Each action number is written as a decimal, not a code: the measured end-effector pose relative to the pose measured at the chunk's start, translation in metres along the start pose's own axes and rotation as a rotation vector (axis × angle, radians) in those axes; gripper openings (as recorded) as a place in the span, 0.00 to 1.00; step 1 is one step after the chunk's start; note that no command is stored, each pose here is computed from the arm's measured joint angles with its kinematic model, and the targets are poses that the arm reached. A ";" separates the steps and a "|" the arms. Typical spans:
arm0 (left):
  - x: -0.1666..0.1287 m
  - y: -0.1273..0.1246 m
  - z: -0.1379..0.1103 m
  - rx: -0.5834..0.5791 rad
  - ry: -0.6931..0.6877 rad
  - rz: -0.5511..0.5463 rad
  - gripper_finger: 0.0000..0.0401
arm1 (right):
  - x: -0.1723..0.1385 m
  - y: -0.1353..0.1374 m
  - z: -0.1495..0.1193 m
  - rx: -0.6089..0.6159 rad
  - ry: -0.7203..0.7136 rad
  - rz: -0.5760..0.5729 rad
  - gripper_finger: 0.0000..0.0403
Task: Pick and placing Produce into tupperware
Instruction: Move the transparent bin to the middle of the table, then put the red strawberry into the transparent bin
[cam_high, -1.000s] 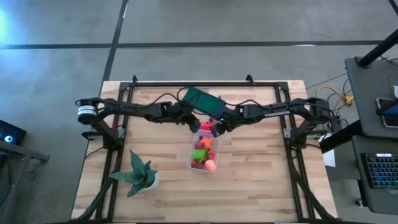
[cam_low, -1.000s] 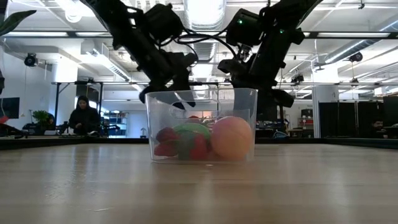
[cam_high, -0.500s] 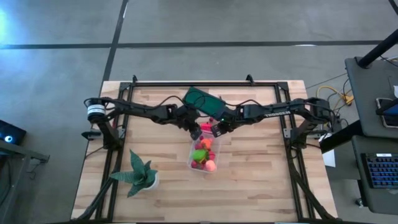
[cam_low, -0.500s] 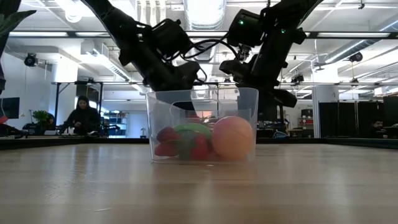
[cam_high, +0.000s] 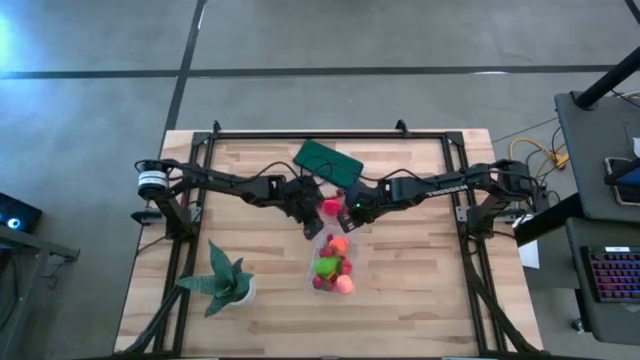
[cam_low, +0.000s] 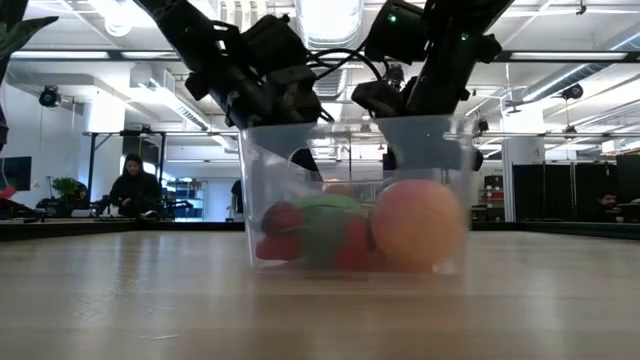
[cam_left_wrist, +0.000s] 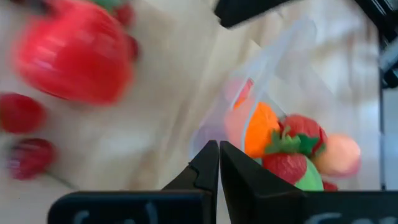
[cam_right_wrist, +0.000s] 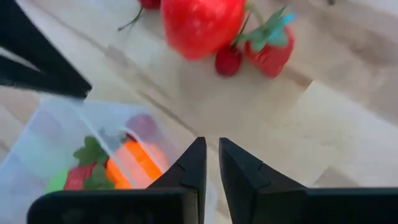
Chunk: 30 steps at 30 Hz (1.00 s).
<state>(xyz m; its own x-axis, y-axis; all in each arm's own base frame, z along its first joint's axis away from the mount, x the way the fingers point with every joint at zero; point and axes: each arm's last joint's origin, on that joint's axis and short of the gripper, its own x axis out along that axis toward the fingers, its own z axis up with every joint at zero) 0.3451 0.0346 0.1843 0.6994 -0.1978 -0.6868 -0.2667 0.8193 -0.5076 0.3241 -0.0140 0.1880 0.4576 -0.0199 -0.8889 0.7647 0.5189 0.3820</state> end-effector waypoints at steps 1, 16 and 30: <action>0.001 -0.004 -0.003 0.008 0.012 -0.011 0.00 | 0.000 0.002 -0.002 -0.003 0.003 0.003 0.09; -0.017 -0.031 -0.018 0.029 0.064 0.005 0.00 | -0.004 0.006 -0.017 -0.041 -0.068 -0.085 0.09; -0.080 -0.045 -0.004 -0.003 -0.236 0.192 0.14 | -0.002 -0.016 0.016 -0.180 -0.072 -0.086 0.40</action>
<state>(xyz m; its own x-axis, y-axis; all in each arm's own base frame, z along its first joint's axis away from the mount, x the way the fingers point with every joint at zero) 0.2986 0.0114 0.2603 0.7707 0.0910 -0.6307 -0.4106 0.8278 -0.3823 0.3180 -0.0361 0.1880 0.4301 -0.1286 -0.8936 0.7118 0.6571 0.2481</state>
